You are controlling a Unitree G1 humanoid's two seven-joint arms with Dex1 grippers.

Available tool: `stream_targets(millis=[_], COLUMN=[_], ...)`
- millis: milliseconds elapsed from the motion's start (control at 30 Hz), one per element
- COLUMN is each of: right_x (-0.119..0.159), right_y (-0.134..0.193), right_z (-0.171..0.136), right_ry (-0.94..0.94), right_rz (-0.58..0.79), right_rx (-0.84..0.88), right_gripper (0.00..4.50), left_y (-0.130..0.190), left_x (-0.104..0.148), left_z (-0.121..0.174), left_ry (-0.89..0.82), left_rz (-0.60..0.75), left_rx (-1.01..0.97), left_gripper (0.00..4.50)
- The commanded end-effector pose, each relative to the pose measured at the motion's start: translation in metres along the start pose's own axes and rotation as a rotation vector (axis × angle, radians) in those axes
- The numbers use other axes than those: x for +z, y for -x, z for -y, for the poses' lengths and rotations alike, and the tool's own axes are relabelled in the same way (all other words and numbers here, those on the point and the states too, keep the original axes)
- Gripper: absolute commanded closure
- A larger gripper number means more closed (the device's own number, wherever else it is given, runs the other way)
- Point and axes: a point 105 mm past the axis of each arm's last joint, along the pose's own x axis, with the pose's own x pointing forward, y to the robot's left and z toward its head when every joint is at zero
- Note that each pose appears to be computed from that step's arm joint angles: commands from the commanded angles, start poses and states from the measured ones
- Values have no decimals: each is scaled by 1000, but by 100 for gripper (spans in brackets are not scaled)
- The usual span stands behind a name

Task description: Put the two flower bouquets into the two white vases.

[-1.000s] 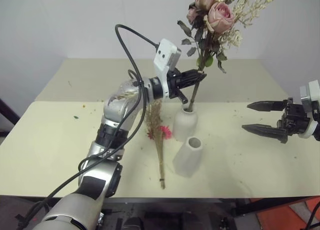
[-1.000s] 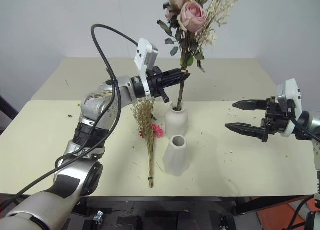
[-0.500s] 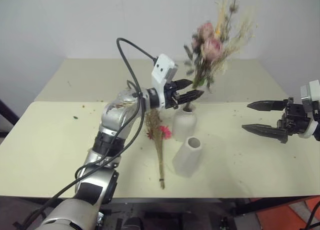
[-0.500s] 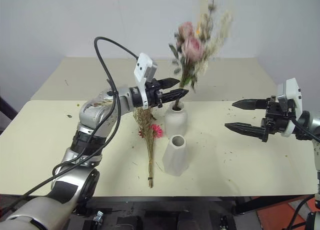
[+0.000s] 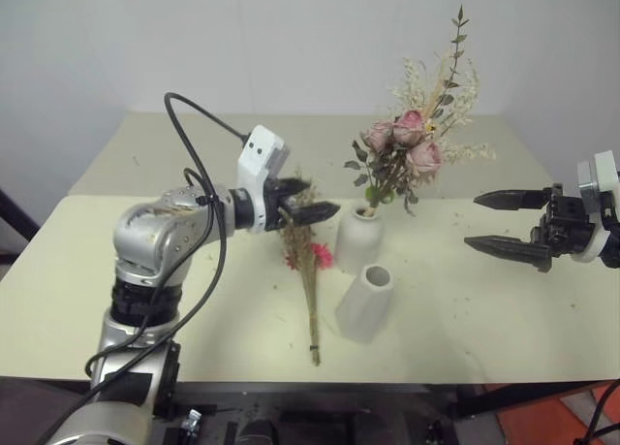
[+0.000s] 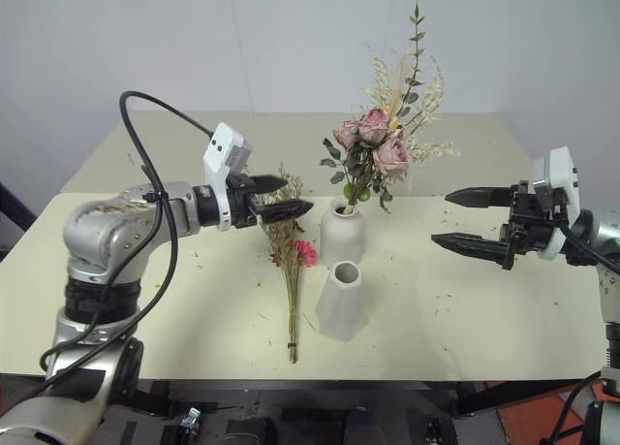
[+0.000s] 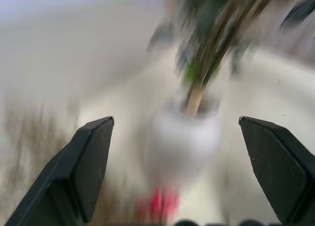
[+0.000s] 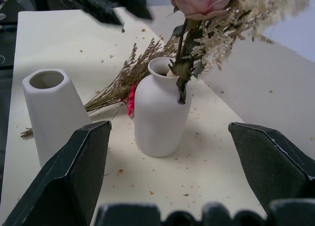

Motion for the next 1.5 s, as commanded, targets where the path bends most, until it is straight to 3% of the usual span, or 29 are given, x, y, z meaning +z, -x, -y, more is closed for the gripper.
stream_targets(millis=[33, 267, 467, 733, 1133, 1267, 1500], right_x=[12, 12, 12, 10, 10, 10, 9], right_y=[-3, -11, -14, -13, -12, -12, -14], right_z=[1, 3, 3, -2, -5, -5, -5], right_ry=[62, 75, 78, 75, 73, 72, 69], right_rz=[21, 25, 32, 32, 31, 33, 38], right_rx=[23, 57, 60, 50, 36, 35, 39], right_gripper=[0, 0, 0, 0, 0, 0, 0], left_y=[3, -5, -9, -30, -47, -48, -47], left_x=[-10, -40, -60, -74, -93, -99, -103], left_z=[5, -7, -2, 21, 30, 27, 20], left_ry=[62, 190, 247, 306, 368, 370, 389], left_rz=[-153, -436, -574, -644, -693, -699, -685], left_rx=[17, 45, 46, -5, 43, 80, 128], left_gripper=[6, 6, 6, 6, 6, 91, 315])
